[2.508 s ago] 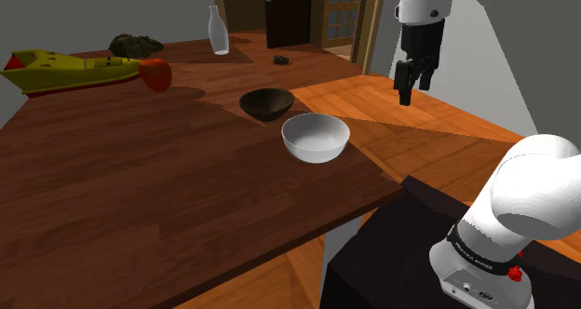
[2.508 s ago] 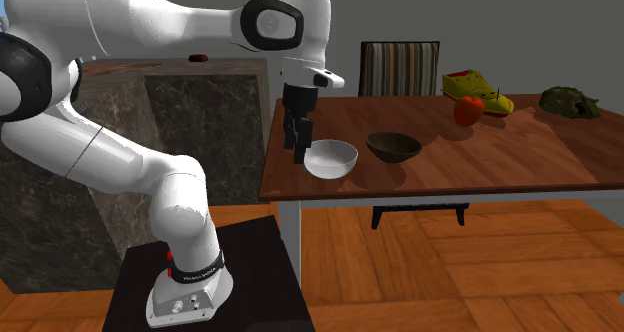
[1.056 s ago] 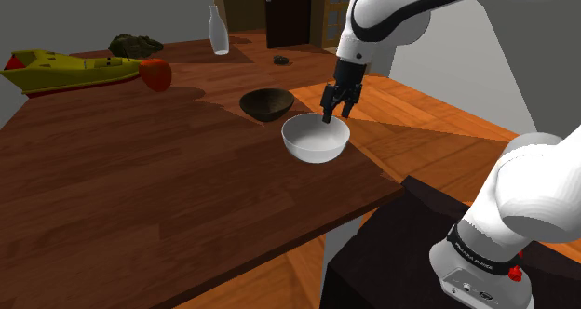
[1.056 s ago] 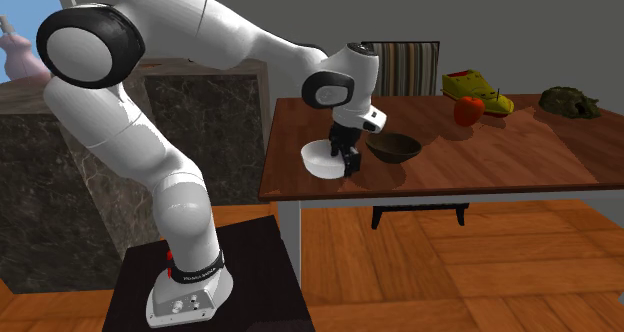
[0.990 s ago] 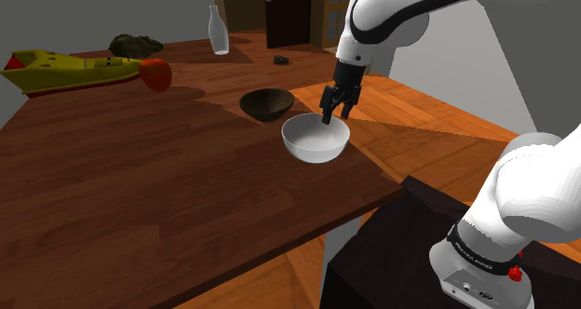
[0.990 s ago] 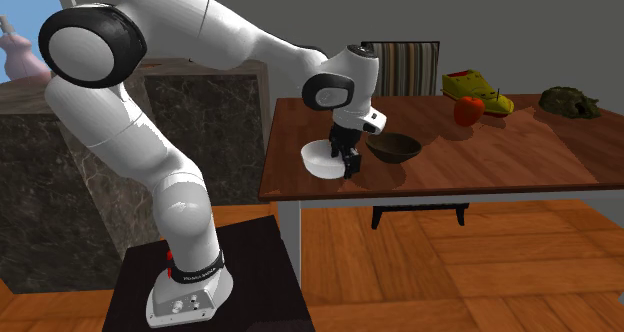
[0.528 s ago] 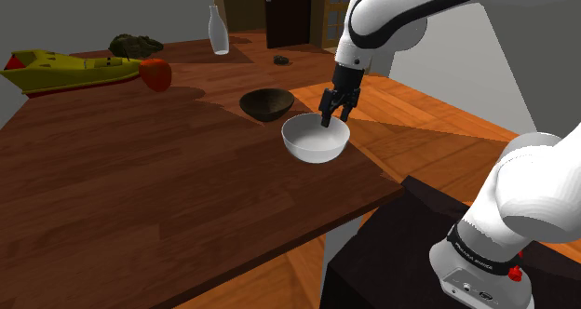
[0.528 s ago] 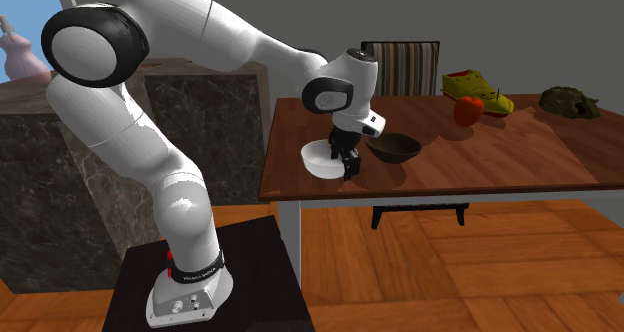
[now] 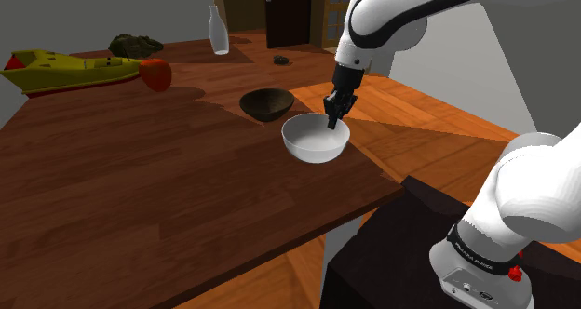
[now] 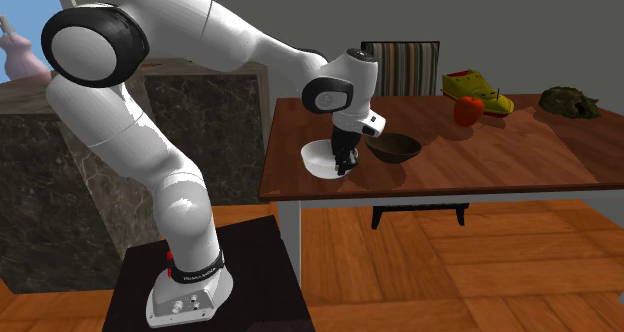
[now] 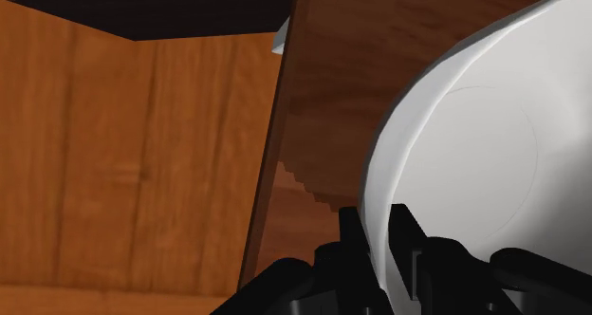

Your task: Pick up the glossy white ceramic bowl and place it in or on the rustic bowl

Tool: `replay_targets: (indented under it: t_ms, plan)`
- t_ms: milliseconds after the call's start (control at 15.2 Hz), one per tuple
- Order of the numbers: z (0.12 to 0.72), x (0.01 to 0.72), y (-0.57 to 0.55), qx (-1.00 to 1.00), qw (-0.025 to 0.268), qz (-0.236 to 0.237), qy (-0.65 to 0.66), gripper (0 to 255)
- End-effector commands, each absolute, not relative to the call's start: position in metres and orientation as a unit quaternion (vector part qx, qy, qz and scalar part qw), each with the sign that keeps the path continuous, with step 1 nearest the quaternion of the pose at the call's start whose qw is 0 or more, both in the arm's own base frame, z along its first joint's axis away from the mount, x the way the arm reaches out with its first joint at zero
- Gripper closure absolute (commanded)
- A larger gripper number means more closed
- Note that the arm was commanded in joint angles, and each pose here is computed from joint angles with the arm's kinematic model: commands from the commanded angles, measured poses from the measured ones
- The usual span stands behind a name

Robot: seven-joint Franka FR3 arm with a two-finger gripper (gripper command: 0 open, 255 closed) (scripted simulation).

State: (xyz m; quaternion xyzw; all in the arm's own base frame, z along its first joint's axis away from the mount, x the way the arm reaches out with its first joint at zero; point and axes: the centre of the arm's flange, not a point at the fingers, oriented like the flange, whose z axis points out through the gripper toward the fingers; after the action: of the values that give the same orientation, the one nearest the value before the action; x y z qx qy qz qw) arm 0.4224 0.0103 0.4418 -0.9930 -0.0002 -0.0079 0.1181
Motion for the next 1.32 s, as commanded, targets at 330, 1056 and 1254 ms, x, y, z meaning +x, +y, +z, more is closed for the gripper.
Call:
replay_targets:
  t_ms: [330, 1056, 1254]
  plan:
    - [0.457, 0.422, 0.010, -0.993, 0.118, -0.008, 0.000, 255]
    - [0.516, 0.422, 0.010, -0.993, 0.118, -0.008, 0.000, 255]
    - [0.531, 0.422, 0.010, -0.993, 0.118, -0.008, 0.000, 255]
